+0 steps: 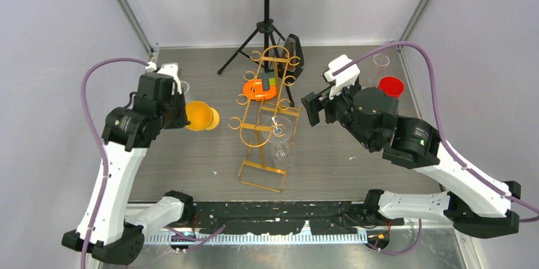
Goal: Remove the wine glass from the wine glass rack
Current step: Place the wine glass at the center of the board.
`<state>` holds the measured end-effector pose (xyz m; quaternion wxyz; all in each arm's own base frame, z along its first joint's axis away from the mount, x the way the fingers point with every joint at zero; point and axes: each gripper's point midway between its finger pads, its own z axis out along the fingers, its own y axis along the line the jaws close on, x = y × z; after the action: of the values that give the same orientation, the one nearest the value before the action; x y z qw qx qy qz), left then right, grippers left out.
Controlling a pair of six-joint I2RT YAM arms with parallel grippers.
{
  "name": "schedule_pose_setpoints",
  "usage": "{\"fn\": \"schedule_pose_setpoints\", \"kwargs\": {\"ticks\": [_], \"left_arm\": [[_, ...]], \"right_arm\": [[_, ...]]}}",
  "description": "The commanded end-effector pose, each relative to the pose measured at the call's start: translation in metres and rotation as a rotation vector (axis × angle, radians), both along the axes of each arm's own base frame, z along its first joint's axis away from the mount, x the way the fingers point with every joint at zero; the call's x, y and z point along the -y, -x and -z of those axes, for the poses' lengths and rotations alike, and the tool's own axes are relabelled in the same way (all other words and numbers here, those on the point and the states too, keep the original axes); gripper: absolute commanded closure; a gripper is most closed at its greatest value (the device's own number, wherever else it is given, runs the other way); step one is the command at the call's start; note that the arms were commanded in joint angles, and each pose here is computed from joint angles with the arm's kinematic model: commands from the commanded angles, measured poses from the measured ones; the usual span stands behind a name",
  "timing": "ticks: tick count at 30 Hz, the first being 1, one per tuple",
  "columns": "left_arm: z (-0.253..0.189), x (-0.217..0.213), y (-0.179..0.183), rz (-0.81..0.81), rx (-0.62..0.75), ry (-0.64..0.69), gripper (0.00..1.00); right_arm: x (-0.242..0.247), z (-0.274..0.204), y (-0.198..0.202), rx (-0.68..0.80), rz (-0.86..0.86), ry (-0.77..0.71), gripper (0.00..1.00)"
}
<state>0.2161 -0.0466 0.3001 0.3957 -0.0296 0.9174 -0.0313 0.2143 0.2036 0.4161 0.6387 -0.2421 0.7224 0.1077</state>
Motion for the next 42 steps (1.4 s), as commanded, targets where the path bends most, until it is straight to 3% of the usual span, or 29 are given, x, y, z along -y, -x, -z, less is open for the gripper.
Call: {"fn": "schedule_pose_setpoints", "kwargs": {"ticks": [1,17,36,42], "left_arm": [[0.011,0.003,-0.015,0.018,-0.022,-0.024,1.00],[0.061,-0.018,-0.060,-0.046,-0.158,-0.006,1.00],[0.110,-0.037,-0.088,-0.108,-0.312,0.032,1.00],[0.119,-0.038,-0.092,-0.111,-0.348,0.038,0.90]], "right_arm": [[-0.009,0.032,0.002,-0.157,-0.042,-0.075,0.13],[-0.004,0.107,0.018,-0.334,-0.048,-0.085,0.14],[0.018,0.144,0.031,-0.388,0.000,-0.085,0.14],[0.014,0.150,0.034,-0.412,-0.020,-0.071,0.14]]}}
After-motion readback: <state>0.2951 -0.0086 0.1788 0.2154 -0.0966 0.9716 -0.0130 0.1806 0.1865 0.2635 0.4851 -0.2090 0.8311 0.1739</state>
